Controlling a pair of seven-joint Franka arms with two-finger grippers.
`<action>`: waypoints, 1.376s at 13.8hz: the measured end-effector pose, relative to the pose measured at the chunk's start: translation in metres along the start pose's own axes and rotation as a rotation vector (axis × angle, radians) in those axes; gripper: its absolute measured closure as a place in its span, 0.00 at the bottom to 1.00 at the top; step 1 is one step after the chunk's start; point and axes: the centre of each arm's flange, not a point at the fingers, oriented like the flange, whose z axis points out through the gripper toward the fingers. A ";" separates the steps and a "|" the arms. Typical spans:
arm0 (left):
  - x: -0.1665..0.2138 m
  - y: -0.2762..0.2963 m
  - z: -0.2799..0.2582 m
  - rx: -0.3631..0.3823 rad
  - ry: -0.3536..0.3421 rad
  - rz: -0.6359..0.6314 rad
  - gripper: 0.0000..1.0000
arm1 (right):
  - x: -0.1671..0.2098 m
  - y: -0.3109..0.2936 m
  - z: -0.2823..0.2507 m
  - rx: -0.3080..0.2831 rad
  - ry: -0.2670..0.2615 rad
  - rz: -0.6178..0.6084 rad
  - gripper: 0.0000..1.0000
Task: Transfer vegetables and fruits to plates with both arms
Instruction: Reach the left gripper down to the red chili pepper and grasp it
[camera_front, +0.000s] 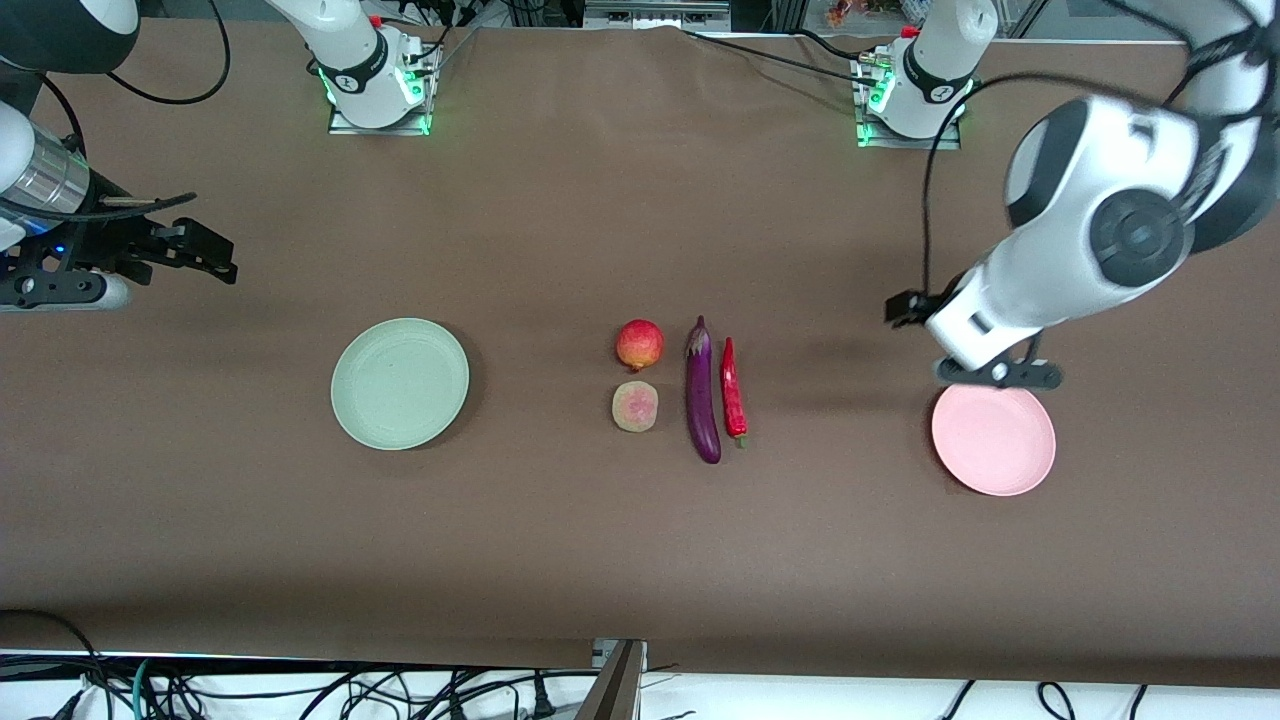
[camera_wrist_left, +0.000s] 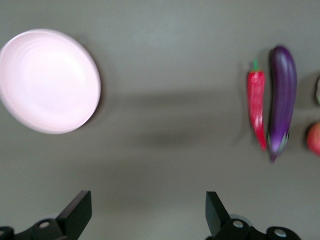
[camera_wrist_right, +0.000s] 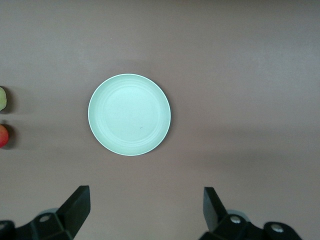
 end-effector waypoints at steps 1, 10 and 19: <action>0.013 0.016 0.022 -0.006 0.019 -0.004 0.00 | 0.000 0.000 0.000 0.000 0.000 0.000 0.00; 0.047 0.141 0.197 -0.086 0.104 0.032 0.00 | 0.000 -0.003 -0.002 0.001 0.007 -0.005 0.00; 0.041 0.167 0.254 -0.080 0.094 0.067 0.07 | 0.000 -0.003 -0.003 0.001 0.008 -0.005 0.00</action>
